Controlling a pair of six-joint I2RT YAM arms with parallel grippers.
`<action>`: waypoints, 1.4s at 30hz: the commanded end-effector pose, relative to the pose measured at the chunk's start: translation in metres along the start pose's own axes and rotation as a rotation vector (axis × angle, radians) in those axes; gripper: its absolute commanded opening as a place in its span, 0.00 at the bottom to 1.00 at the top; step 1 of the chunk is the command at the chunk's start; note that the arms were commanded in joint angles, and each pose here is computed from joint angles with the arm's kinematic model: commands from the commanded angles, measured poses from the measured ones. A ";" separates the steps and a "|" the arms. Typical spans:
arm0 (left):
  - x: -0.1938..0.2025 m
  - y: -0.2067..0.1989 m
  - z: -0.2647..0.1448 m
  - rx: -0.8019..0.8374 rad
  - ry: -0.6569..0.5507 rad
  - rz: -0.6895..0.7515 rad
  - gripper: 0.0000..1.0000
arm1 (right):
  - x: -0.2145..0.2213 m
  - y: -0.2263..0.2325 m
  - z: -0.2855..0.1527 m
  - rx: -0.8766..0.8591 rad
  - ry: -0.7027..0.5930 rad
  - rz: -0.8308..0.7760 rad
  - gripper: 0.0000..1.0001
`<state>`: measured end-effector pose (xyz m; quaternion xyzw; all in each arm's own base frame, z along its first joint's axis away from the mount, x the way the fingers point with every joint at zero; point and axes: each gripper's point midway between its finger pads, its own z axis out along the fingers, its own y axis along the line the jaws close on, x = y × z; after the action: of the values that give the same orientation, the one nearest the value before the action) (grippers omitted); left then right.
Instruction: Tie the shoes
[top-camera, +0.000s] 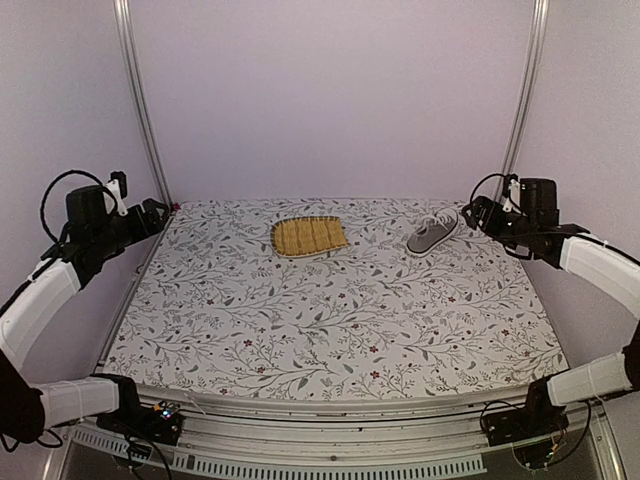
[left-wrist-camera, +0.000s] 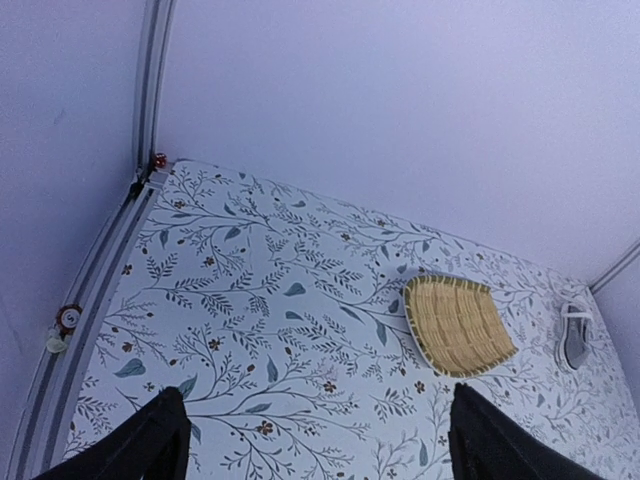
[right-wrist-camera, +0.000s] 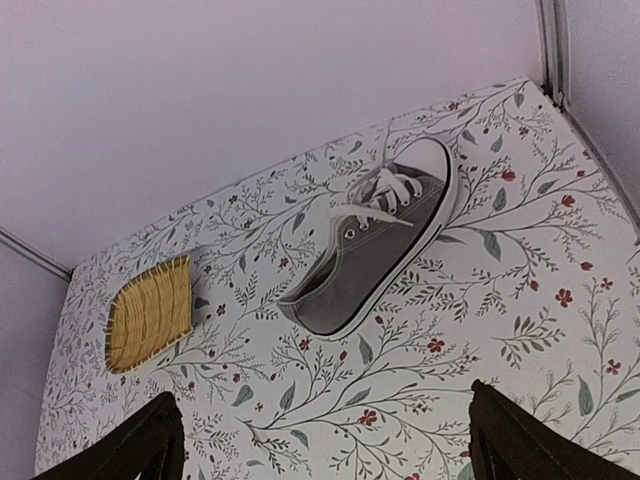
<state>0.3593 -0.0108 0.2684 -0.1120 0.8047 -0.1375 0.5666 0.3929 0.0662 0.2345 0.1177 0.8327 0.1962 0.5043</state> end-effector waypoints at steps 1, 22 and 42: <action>-0.003 -0.027 -0.009 0.139 0.074 0.044 0.89 | 0.042 0.017 0.028 0.083 0.177 0.018 0.99; -0.003 0.017 -0.041 -0.113 0.004 0.207 0.89 | 0.115 0.007 0.211 0.493 0.350 -0.151 0.83; 0.000 0.028 -0.040 -0.167 0.017 0.205 0.89 | 0.014 0.123 0.112 0.077 0.268 -0.373 0.02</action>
<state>0.3225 0.0122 0.2792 -0.0702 0.8196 -0.0276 0.5680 0.5051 0.1696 0.1063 0.0546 0.9473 -0.0098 0.3156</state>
